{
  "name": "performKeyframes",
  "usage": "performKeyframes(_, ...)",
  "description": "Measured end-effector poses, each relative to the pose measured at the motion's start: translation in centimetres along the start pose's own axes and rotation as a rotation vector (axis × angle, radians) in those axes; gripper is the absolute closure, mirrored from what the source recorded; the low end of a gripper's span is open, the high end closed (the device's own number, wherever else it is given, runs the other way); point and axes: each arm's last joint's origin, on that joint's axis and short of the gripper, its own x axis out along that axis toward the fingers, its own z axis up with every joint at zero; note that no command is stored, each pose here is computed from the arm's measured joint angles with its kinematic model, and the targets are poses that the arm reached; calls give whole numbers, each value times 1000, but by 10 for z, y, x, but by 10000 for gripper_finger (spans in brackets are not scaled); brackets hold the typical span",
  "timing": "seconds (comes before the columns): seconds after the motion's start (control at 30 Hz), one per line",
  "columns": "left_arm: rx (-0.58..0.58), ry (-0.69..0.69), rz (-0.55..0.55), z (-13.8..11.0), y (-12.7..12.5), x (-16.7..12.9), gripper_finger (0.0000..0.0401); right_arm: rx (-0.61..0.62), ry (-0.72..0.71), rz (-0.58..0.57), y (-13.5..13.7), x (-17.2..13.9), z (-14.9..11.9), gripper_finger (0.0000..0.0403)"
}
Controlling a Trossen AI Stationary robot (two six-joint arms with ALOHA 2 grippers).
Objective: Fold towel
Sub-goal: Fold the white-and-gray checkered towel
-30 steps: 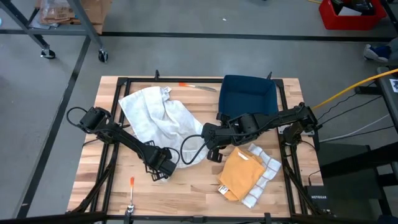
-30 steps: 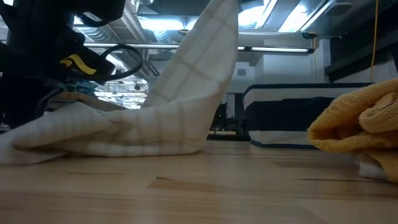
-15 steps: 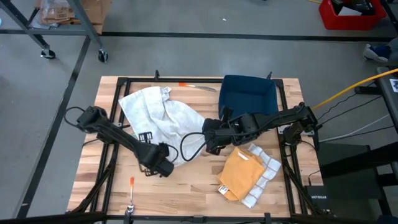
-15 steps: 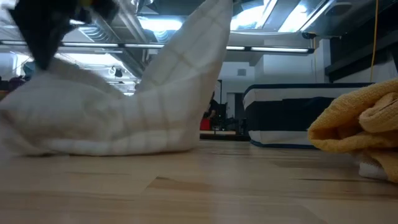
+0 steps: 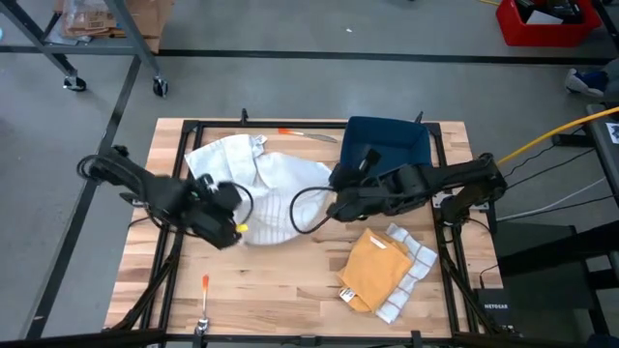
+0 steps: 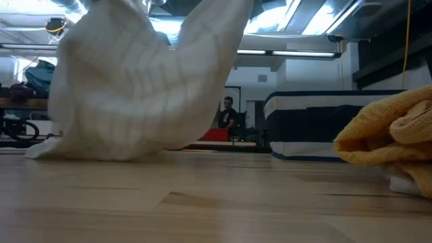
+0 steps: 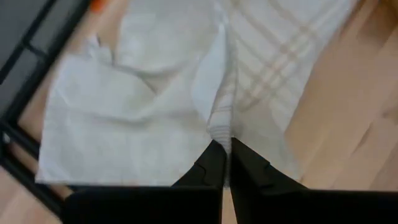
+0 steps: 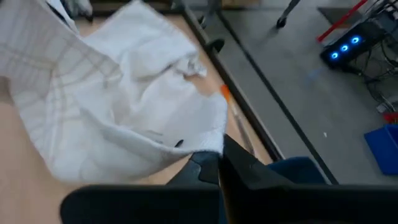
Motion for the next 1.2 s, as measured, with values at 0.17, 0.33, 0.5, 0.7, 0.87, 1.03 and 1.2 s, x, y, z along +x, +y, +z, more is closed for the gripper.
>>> performKeyframes(0.17, -35, -164, -19, 12, 31, -28, 401, 92, -93, -17, -26, -15, 10, 403)
performKeyframes(0.33, -63, -346, 31, 27, 65, -56, 401, 209, -202, -81, -57, -17, 26, 403)
performKeyframes(0.5, -97, -512, 130, 40, 98, -84, 401, 291, -320, -161, -86, -8, 47, 403)
performKeyframes(0.7, -181, -708, 256, 49, 133, -117, 401, 340, -483, -241, -114, -2, 71, 403)
performKeyframes(0.87, -245, -834, 387, 53, 157, -141, 401, 370, -600, -327, -140, 0, 85, 403)
performKeyframes(1.03, -271, -897, 516, 55, 177, -160, 401, 370, -674, -349, -166, 7, 92, 403)
performKeyframes(1.2, -308, -948, 577, 57, 189, -174, 401, 359, -689, -329, -188, 17, 91, 403)
